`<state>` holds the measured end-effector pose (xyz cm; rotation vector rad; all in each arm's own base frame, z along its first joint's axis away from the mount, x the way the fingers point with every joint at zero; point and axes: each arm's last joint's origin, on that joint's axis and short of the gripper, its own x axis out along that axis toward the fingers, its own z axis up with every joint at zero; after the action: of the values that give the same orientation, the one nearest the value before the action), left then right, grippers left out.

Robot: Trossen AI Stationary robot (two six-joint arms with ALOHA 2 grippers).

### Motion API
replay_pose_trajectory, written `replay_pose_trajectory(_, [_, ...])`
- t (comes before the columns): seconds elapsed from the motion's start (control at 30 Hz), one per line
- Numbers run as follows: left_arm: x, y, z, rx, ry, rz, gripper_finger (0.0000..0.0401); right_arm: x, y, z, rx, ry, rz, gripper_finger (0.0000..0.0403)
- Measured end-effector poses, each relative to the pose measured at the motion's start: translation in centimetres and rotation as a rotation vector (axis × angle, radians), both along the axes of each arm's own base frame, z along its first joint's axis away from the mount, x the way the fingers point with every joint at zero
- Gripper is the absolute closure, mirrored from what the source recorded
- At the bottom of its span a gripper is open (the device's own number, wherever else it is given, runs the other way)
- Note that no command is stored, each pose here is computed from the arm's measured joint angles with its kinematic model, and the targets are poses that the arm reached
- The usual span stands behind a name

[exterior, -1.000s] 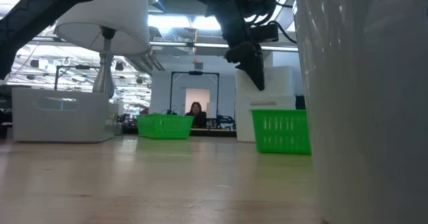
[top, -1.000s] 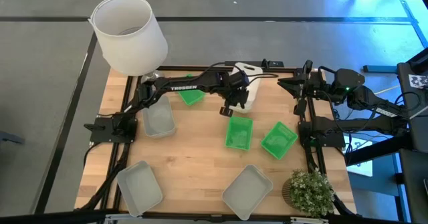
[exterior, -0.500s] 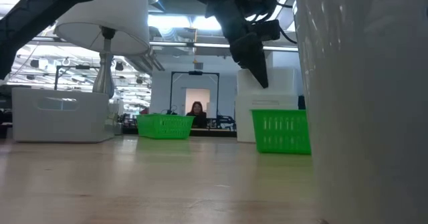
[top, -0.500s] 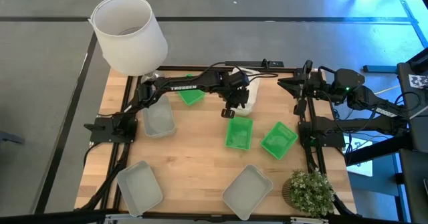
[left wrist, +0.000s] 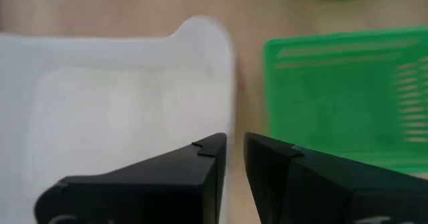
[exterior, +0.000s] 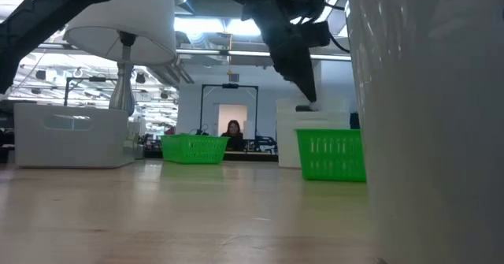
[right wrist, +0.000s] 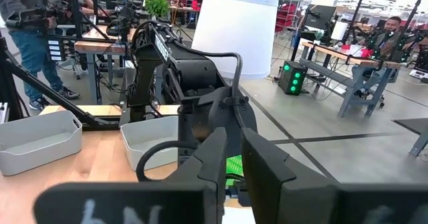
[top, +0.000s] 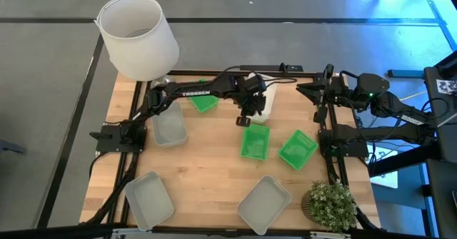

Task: Stack baskets by color
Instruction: Stack the bottom white bin on top of the top white bin, then stack the bottom left gray bin on top of the top left gray bin

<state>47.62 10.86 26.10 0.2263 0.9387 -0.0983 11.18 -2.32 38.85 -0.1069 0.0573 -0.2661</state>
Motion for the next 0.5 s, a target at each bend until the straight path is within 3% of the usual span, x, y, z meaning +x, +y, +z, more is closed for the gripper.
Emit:
replay_pose_trajectory(0.3, [-0.3,-1.0,4.4,0.083,-0.026,0.037,0.0359,0.0,0.0,0.0,0.000,0.000,0.000,0.0354])
replay_pose_trajectory(0.5, [-1.4,-2.5,4.6,0.186,0.127,0.083,0.0360,0.0,0.0,0.0,0.000,0.000,0.000,0.0354])
